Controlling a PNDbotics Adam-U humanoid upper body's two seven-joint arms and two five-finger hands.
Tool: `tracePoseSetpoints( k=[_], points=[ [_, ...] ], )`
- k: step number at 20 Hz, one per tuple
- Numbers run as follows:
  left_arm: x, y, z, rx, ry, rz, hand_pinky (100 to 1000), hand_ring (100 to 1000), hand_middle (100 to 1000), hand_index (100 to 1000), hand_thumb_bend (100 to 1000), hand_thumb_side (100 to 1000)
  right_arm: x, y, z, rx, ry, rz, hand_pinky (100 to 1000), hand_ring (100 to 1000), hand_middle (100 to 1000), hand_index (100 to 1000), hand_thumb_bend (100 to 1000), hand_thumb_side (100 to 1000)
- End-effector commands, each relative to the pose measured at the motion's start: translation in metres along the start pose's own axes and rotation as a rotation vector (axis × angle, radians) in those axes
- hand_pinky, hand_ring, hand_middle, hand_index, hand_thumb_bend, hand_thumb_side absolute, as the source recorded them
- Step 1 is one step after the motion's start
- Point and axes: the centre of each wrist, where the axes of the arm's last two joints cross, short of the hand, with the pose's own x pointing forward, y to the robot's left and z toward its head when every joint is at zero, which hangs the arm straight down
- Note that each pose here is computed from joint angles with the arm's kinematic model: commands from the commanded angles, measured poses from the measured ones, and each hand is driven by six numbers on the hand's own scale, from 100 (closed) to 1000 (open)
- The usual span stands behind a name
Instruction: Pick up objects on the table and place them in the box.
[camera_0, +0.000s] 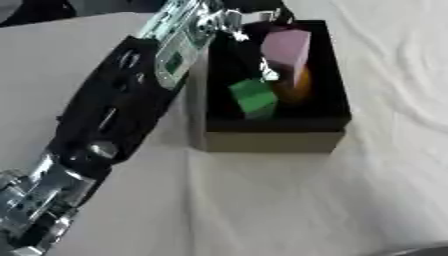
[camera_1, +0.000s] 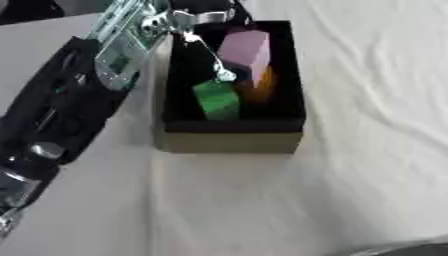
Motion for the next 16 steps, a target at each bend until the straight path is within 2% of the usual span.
tracePoseSetpoints(
  k=[1, 7, 8, 9, 10, 11, 12, 14, 16],
  points=[
    [-0.0030, -0.0004, -0.0020, 0.005, 0.000, -0.007, 641, 686, 665, 741, 100, 466, 0.0075, -0.0045, -0.0047, -0.013, -0.034, -0.005, 840, 582, 546, 765, 100, 1000],
    [-0.0037, -0.0030, -0.0029, -0.016, -0.042, -0.087, 717, 788, 799, 874, 103, 507, 0.0073, -0.0048, -0.0046, -0.017, -0.031, -0.006, 840, 581, 545, 764, 100, 1000],
    [-0.0042, -0.0032, -0.0027, -0.020, -0.044, -0.105, 740, 817, 842, 907, 179, 536, 0.0072, -0.0048, -0.0045, -0.018, -0.030, -0.006, 840, 579, 544, 764, 100, 1000],
    [-0.0048, -0.0034, -0.0024, -0.024, -0.043, -0.122, 743, 821, 847, 909, 187, 538, 0.0069, -0.0048, -0.0043, -0.018, -0.028, -0.006, 840, 579, 544, 764, 100, 1000],
    [-0.0056, -0.0033, -0.0020, -0.028, -0.041, -0.139, 765, 852, 874, 923, 261, 567, 0.0066, -0.0048, -0.0040, -0.018, -0.026, -0.005, 839, 578, 543, 762, 100, 1000],
    [-0.0064, -0.0030, -0.0014, -0.031, -0.037, -0.155, 765, 854, 875, 924, 267, 570, 0.0063, -0.0048, -0.0037, -0.017, -0.025, -0.005, 839, 578, 543, 762, 100, 1000],
    [-0.0075, -0.0022, -0.0005, -0.033, -0.030, -0.170, 790, 874, 890, 935, 343, 604, 0.0060, -0.0049, -0.0034, -0.017, -0.023, -0.005, 839, 577, 542, 762, 100, 1000],
    [-0.0099, -0.0007, 0.0013, -0.038, -0.012, -0.198, 825, 899, 908, 941, 422, 651, 0.0056, -0.0050, -0.0030, -0.018, -0.020, -0.003, 839, 576, 541, 761, 100, 1000],
    [-0.0115, 0.0006, 0.0027, -0.037, 0.002, -0.215, 829, 902, 912, 945, 452, 675, 0.0052, -0.0050, -0.0025, -0.019, -0.017, -0.002, 838, 575, 541, 760, 100, 1000]
  ],
)
